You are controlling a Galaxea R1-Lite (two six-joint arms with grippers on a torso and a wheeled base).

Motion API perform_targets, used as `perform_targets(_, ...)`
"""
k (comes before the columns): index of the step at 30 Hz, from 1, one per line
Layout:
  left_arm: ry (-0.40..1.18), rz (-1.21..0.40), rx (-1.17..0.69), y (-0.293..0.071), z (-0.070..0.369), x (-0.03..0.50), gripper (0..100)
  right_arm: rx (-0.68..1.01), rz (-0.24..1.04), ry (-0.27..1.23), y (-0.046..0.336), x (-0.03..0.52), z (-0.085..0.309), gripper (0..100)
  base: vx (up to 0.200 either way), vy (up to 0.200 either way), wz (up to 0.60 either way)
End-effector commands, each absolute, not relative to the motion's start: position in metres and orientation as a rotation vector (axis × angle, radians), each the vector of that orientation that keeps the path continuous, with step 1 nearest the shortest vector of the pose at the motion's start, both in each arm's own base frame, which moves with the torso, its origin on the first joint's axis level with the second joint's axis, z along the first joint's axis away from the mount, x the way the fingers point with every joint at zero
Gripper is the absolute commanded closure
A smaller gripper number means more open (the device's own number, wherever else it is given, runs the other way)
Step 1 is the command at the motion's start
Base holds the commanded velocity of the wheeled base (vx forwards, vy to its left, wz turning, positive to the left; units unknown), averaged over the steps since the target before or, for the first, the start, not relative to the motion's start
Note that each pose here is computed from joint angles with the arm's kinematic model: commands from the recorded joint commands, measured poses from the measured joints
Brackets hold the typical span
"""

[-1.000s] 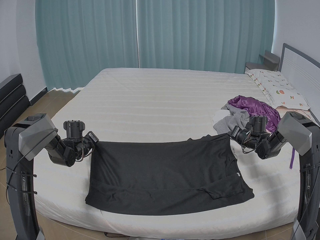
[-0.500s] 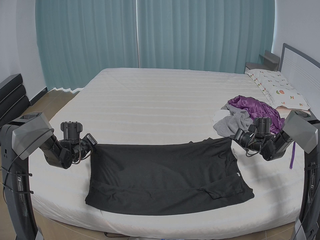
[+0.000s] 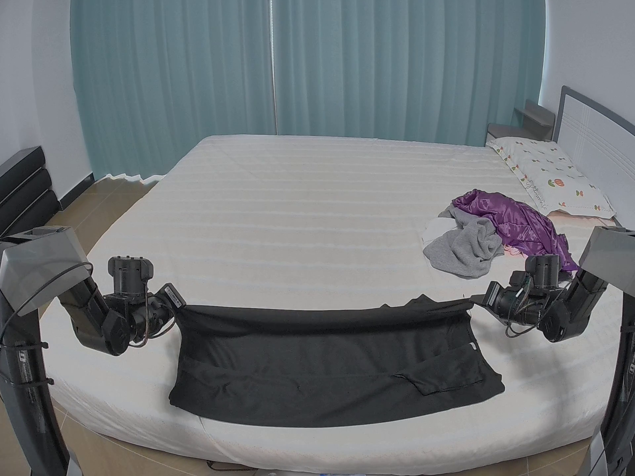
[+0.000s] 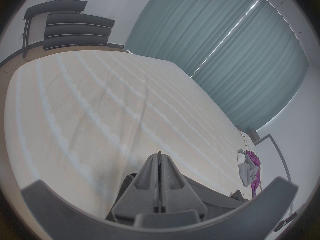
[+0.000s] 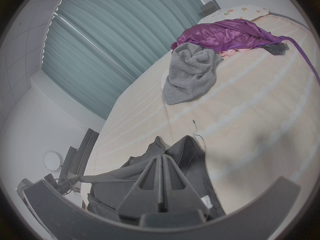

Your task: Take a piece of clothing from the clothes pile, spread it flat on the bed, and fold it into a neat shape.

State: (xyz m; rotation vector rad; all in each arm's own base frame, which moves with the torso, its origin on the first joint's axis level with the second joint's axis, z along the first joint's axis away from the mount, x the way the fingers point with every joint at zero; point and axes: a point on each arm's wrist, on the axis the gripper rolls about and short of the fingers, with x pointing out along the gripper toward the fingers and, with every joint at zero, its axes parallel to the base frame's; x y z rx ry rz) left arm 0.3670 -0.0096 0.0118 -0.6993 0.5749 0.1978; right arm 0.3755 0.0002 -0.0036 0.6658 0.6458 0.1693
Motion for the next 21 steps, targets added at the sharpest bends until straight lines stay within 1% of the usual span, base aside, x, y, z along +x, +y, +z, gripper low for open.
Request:
perform_targets(1, 0.580, 0.194, -0.695, -0.010, 0.012, 0.350, 100, 0.669, 0.161, 0.659, -0.007, 0.359, -0.005, 100, 0.000, 0.000, 0.00)
perform_targets(2, 0.583, 0.185, -0.691, -0.013, 0.006, 0.335, 100, 0.658, 0.170, 0.680, -0.010, 0.348, -0.011, 100, 0.000, 0.000, 0.00)
perform_targets(6, 0.637, 0.178, -0.659, -0.018, -0.006, 0.316, 100, 0.631, 0.178, 0.715, -0.011, 0.337, -0.021, 100, 0.000, 0.000, 0.00)
perform_targets(11, 0.669, 0.160, -0.645, -0.021, -0.018, 0.300, 100, 0.576, 0.188, 0.764, -0.010, 0.327, -0.034, 100, 0.000, 0.000, 0.00)
perform_targets(14, 0.671, 0.160, -0.643, -0.022, -0.019, 0.300, 100, 0.571, 0.190, 0.763, -0.010, 0.327, -0.034, 100, 0.000, 0.000, 0.00)
perform_targets(15, 0.700, 0.148, -0.596, -0.023, -0.031, 0.291, 100, 0.525, 0.199, 0.791, -0.010, 0.322, -0.043, 100, 0.000, 0.000, 0.00)
perform_targets(19, 0.698, 0.137, -0.580, -0.023, -0.037, 0.286, 100, 0.492, 0.205, 0.804, -0.010, 0.321, -0.048, 100, 0.000, 0.000, 0.00)
perform_targets(20, 0.702, 0.137, -0.579, -0.024, -0.039, 0.285, 100, 0.488, 0.208, 0.806, -0.009, 0.321, -0.049, 0, 0.000, 0.000, 0.00)
perform_targets(21, 0.702, 0.135, -0.578, -0.024, -0.039, 0.285, 100, 0.486, 0.207, 0.807, -0.009, 0.321, -0.050, 0, 0.000, 0.000, 0.00)
